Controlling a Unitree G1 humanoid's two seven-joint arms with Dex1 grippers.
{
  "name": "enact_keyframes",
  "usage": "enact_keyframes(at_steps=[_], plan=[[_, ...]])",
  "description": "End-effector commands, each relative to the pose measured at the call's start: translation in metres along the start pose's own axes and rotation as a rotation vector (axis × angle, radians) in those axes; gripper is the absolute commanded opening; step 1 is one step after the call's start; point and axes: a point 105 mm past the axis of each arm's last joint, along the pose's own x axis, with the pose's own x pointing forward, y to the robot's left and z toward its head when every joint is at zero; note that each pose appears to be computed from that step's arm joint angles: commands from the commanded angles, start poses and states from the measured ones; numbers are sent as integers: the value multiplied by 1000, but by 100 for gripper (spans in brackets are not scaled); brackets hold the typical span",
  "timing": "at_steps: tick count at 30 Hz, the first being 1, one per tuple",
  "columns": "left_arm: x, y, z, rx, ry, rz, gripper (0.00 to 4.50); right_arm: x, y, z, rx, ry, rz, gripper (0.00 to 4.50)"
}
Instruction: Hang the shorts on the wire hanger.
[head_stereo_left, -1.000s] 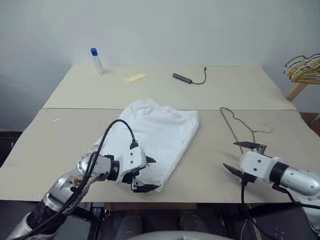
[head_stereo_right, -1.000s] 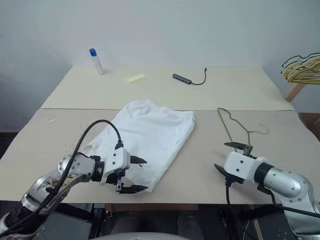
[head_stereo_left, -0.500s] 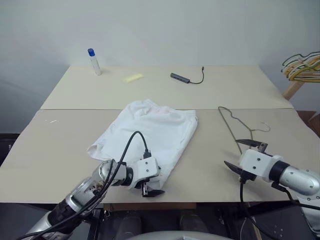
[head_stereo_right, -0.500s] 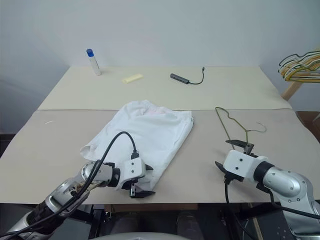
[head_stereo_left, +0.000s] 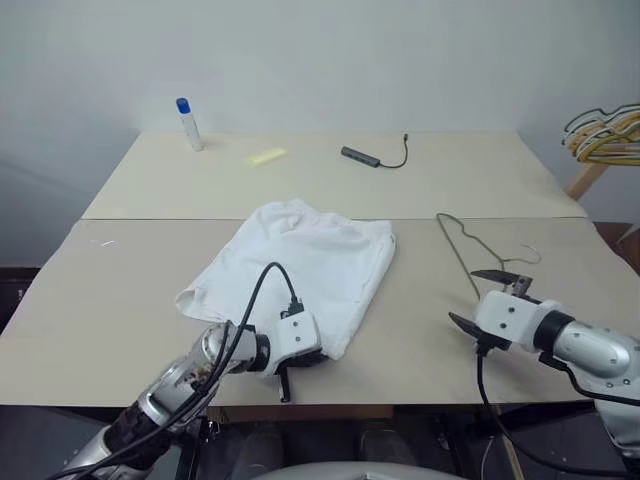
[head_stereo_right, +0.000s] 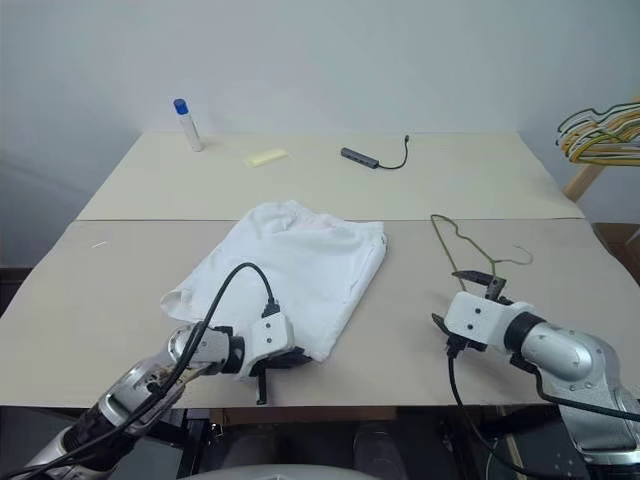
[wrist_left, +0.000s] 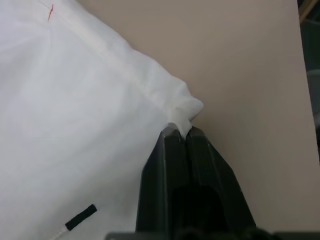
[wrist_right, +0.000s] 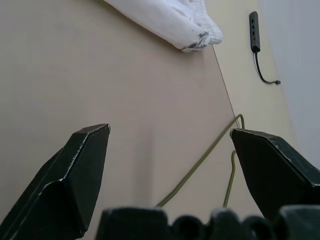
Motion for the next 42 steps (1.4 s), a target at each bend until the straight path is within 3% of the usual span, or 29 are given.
enact_keyframes(at_steps=[1, 4, 12, 21, 25, 28, 35, 39, 42], plan=[[-16, 10, 17, 40, -71, 42, 3, 15, -10, 7, -132, -27, -42, 450], [-48, 0, 42, 83, -184, -16, 3, 41, -16, 12, -228, -65, -48, 450], [-113, -12, 45, 161, -123, -81, 3, 93, -20, 12, -473, -161, 18, 450], [-128, -16, 47, 122, -135, -34, 3, 125, -10, 42, -587, -354, 124, 450], [-128, -19, 48, 104, -152, -18, 3, 134, -11, 47, -602, -364, 137, 450], [-128, -21, 45, 97, -124, -14, 0, 136, -13, 42, -627, -346, 154, 386], [-128, -17, 42, 79, -124, 0, 0, 136, -13, 36, -615, -331, 159, 138], [-130, 10, 28, 25, -105, 82, 0, 138, -20, 27, -605, -263, 158, 3], [-130, 48, 8, 71, -16, 192, 0, 137, -38, 17, -610, -185, 120, 3]])
